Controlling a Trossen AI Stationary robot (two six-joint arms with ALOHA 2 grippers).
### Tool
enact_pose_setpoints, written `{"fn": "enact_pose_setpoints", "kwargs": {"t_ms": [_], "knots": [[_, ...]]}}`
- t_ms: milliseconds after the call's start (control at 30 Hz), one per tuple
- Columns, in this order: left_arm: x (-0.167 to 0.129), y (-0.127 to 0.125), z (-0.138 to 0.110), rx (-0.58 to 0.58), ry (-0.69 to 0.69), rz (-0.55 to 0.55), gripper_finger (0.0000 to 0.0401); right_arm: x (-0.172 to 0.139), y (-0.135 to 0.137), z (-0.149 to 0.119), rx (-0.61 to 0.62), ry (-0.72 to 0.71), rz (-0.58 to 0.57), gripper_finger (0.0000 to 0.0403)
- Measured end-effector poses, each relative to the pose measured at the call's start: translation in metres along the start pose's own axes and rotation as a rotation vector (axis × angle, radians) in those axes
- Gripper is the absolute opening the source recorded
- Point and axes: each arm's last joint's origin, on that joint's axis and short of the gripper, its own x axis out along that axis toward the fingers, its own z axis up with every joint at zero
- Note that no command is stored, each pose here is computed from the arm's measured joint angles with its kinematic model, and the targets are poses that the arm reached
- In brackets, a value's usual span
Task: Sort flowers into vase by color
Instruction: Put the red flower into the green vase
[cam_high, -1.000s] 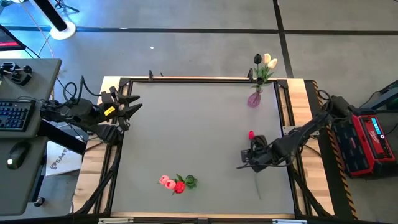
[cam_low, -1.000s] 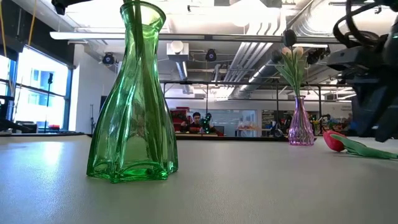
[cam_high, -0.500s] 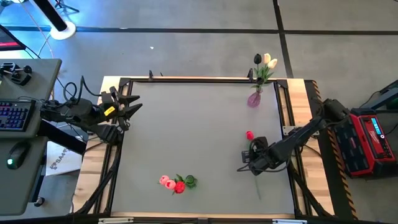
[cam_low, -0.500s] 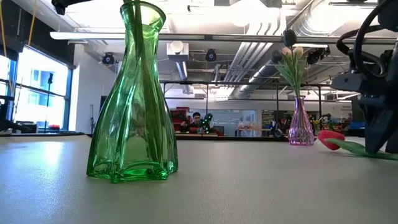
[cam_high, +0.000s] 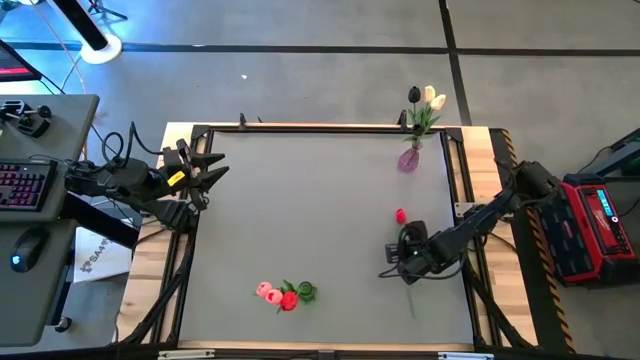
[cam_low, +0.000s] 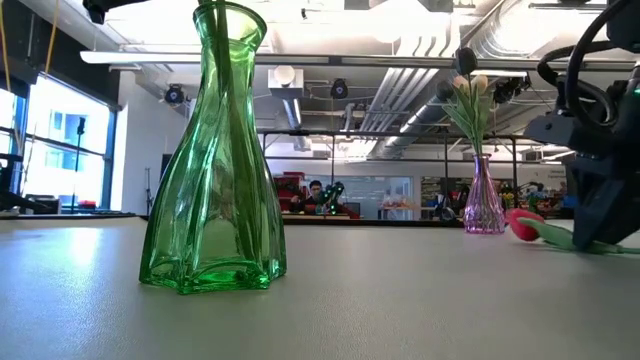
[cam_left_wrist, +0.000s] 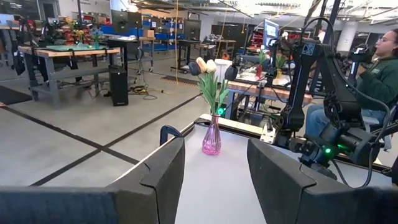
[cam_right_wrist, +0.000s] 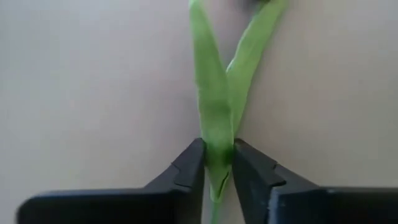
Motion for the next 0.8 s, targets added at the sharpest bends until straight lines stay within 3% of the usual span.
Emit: {"fn": "enact_pose_setpoints", "kwargs": {"t_ms": [267,433,800], "knots": [[0.0,0.0,0.0,0.0,0.0,0.0,0.0163,0.015,0.0,-0.005,-0.003,-0.064,-0.049,0.0006],[0.0,0.0,0.0,0.0,0.0,0.0,0.0163,0.017,0.001,-0.006,0.048,-0.086,-0.034,0.0011],[0.0,0.0,0.0,0.0,0.0,0.0,0.0163,0.014,0.009,-0.002,0.106,-0.169,0.112,0.0016]]}}
